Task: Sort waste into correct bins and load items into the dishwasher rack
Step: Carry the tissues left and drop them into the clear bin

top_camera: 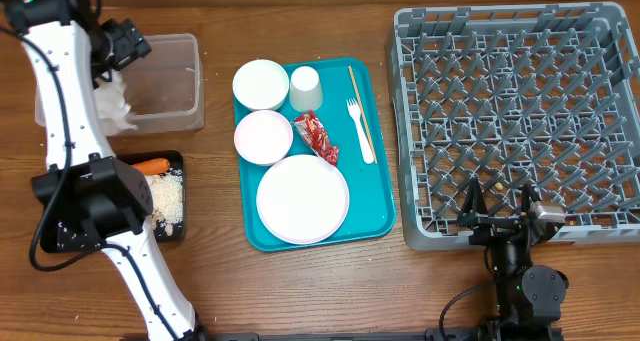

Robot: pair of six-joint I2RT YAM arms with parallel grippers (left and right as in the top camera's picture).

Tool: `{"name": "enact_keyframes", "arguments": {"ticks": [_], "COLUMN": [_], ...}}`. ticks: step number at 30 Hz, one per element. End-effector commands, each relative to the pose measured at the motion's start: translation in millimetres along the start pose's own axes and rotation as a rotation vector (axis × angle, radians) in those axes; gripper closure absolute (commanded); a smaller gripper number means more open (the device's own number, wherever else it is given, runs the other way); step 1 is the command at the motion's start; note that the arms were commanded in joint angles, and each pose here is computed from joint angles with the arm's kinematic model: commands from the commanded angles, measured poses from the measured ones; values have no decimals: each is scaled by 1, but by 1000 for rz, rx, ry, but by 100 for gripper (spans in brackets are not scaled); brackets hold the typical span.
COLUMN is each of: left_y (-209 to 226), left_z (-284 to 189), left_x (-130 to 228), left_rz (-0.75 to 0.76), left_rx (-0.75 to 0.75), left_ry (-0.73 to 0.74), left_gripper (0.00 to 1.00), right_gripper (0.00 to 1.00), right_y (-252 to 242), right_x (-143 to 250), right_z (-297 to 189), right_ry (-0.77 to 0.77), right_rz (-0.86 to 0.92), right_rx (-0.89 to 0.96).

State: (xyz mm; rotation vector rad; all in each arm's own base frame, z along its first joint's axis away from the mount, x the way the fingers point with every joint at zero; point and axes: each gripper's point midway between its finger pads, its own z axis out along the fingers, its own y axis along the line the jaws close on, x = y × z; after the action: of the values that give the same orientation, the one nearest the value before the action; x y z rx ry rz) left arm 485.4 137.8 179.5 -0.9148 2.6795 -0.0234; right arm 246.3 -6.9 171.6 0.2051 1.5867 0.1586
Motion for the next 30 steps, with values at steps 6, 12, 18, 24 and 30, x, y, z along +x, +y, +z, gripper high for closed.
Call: {"name": "enact_keyframes", "arguments": {"ticks": [6,12,18,24,30], "left_y": [-53,-84,-82,-66,-80], "left_z": [-10,-10,-11,-8,-12], "left_x": [28,6,-5,-1,26], "left_rz": [165,220,206,195,215], "left_rx": [141,144,153,90,159], "left_ry": [61,-84,-122,-98,0], "left_gripper": [0,6,0,0,0], "right_gripper": [0,0,0,0,0], "right_y": [0,0,0,0,0], "right_x": [2,2,2,2,2], "right_z": [0,0,0,0,0], "right_ry": [-2,-2,-2,-2,-2], "right_rz": [-1,-1,-1,-1,-1], "right_rx": [-4,-4,-4,-4,-4]}}
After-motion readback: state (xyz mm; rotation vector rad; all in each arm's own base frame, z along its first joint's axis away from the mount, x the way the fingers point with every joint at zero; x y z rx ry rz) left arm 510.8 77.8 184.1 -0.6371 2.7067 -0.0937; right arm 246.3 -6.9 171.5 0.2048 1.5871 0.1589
